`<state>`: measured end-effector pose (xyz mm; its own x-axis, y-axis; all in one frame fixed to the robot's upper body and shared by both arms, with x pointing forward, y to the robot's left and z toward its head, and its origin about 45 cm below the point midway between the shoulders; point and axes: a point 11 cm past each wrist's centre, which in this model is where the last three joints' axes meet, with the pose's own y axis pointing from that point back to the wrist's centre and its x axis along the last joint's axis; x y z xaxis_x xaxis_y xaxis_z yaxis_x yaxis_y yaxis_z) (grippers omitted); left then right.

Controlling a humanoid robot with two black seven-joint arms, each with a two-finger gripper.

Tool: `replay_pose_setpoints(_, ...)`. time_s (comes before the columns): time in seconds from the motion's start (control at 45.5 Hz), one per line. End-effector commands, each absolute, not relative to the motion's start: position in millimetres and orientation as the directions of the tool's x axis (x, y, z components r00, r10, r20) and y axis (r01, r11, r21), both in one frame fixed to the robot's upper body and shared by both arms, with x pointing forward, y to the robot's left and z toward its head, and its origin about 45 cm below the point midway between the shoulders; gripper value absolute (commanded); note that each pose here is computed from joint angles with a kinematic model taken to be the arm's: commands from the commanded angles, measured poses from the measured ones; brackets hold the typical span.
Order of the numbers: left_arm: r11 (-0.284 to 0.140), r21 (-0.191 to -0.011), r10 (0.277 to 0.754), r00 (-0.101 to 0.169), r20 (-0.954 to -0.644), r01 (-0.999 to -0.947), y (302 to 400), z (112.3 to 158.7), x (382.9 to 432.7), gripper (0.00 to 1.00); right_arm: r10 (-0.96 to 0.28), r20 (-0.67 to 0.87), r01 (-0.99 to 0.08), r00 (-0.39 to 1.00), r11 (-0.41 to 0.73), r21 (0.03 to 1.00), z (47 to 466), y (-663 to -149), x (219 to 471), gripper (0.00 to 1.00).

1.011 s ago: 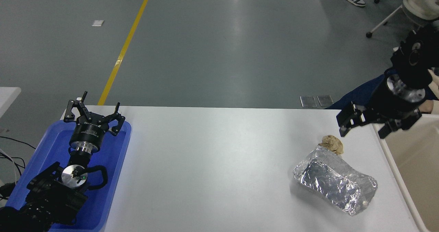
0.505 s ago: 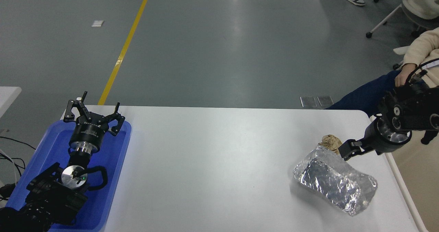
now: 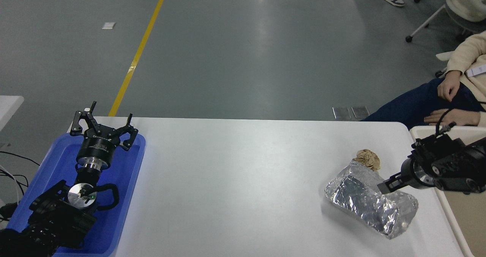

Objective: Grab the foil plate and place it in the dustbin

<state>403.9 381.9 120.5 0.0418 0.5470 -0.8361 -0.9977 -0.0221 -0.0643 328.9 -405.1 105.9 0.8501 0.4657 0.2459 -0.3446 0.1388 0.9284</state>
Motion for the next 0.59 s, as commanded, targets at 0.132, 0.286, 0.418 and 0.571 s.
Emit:
replay_pose_setpoints(0.132,-0.021,-0.065,0.547,0.043,-0.836,-0.9977,381.5,120.6,404.0,1.00,0.482,0.270,-0.363,0.834,0.110,0.925,85.3,-405.3,320.4,0.81)
replay_pose_setpoints(0.286,-0.021,-0.065,0.547,0.043,-0.836,-0.9976,381.7,121.0,404.3,1.00,0.470,0.276,-0.363,0.839,0.103,0.926,83.3,-403.0,319.7,0.47)
replay_pose_setpoints(0.418,-0.021,-0.065,0.547,0.043,-0.836,-0.9976,381.7,121.0,404.3,1.00,0.460,0.265,-0.349,0.847,0.106,0.931,80.2,-402.9,316.0,0.23)
replay_pose_setpoints(0.571,-0.021,-0.065,0.547,0.043,-0.836,-0.9977,381.5,120.6,404.0,1.00,0.428,0.280,-0.354,0.859,0.102,0.930,80.3,-402.1,316.9,0.01)
